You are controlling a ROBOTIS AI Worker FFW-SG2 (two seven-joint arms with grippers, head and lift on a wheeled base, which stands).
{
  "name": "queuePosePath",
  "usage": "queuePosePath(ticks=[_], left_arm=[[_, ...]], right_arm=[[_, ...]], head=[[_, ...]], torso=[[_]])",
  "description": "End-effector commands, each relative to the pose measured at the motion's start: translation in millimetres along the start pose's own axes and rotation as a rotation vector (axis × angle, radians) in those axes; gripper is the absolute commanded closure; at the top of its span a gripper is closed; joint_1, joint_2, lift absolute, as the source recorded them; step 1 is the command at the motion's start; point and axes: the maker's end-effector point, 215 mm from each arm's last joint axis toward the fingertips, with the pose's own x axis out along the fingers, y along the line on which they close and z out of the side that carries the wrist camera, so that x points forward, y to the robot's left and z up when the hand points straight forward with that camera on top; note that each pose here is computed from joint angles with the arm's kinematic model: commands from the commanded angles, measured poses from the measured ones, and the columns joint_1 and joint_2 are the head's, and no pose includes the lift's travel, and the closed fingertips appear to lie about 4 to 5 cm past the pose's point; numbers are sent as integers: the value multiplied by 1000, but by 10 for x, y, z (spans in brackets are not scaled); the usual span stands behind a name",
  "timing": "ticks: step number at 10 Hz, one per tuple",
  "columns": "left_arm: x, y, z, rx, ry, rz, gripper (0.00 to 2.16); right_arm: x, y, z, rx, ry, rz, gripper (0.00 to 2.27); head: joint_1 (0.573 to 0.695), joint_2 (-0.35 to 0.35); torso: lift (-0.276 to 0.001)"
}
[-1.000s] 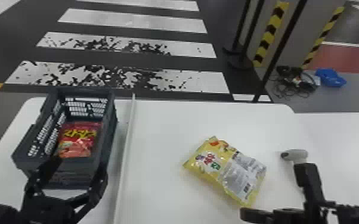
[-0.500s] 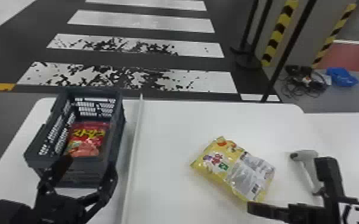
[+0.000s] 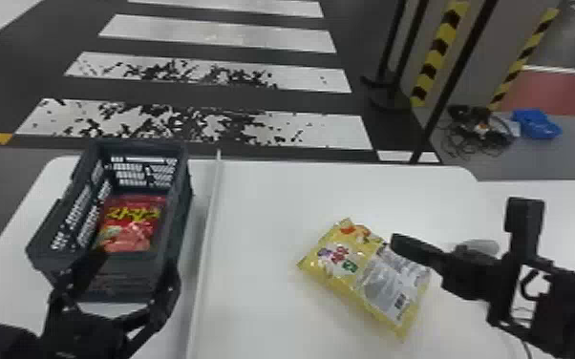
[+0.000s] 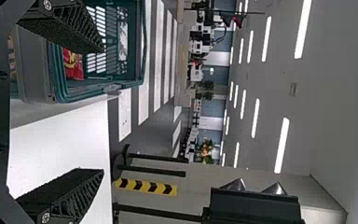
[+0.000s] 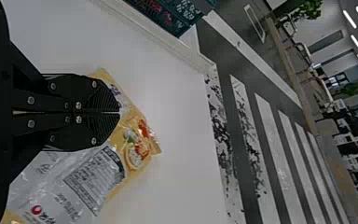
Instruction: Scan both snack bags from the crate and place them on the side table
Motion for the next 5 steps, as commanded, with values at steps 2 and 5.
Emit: queuePosePath(ticks=[2,5], left_arm=[[-1,-1,-10,-2,3,1,83],[-2,15,-8,0,3,3,83]], right_arm=[[290,-245,257,-111,-97,-58,2260],[591,-726,95,-151,-70,-147,2260]], head=[[695,-130],[695,-146]], torso=[[-95],[-95]])
